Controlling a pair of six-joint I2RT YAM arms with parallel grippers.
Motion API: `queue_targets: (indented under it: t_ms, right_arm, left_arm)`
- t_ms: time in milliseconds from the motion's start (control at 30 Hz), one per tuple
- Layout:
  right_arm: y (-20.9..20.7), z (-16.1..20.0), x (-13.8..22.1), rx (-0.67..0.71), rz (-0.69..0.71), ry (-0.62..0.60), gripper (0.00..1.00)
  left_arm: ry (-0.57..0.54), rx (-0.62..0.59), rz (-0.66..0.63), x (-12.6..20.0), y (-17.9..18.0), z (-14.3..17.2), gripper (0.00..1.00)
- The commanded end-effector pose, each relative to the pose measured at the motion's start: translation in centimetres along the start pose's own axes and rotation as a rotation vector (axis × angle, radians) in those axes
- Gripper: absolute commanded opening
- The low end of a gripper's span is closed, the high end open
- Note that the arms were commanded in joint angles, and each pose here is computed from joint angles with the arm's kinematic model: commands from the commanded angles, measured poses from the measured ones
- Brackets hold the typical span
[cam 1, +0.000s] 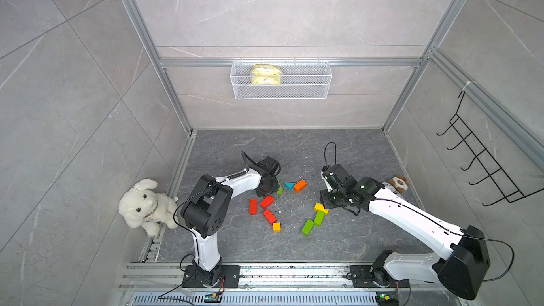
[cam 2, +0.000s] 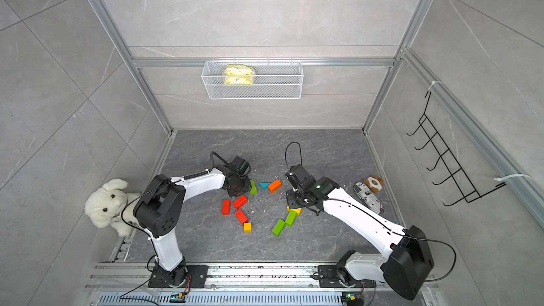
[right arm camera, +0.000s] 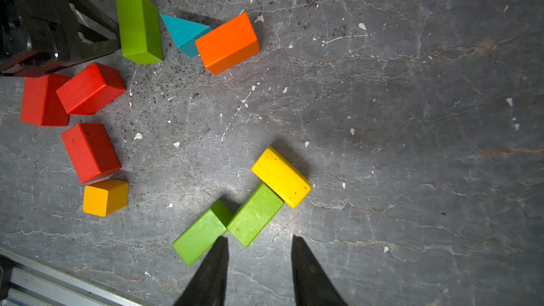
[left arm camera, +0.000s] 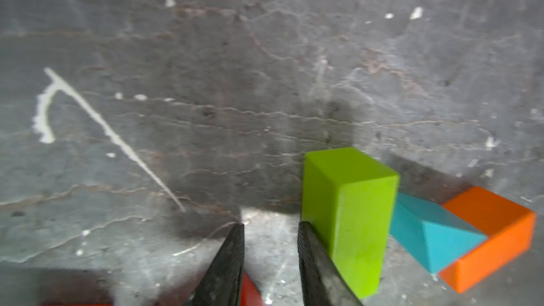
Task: Assemble a heart with building blocks
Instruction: Assemble the building block at the center of the board.
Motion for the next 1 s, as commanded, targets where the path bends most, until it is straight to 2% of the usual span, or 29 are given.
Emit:
queue_targets:
  t_ms: [0,300,467,700,967]
  right_arm:
    - [-0.2,0.7,0.0,-0.013,0.009,0.022,0.39]
    - [-0.2,0.7,-0.1,-0.008,0.014,0.028,0.39]
    - [-0.3,0.7,0.0,-0.010,0.014,0.027,0.39]
    - [-0.2,0.6,0.0,-0.009,0.012,0.026,0.39]
    - [-0.4,0.9,-0.1,-0.014,0.018,0.029,0.39]
  left_arm:
    - [0.011,-0.024,0.052,0.1,-1.2,-0.1,0.34]
    - [0.016,0.004,0.071,0.4,-1.1,0.7,0.34]
    - [0.022,0.047,0.076,0.8,-0.7,1.6,0.40]
    - [0.039,0.025,0.119,0.3,-1.5,2.2,0.48]
    - [0.049,0.016,0.118,0.5,-1.3,2.9,0.48]
Point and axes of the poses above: each gripper's point midway between its finger pads, its own x axis back along the fingers, its own y axis along the line the jaws close on, z = x × y, the point moved 10 cm from there along x, back along the fingers, and after that the axes turned 11 degrees about -x, right-handed, at the moved point
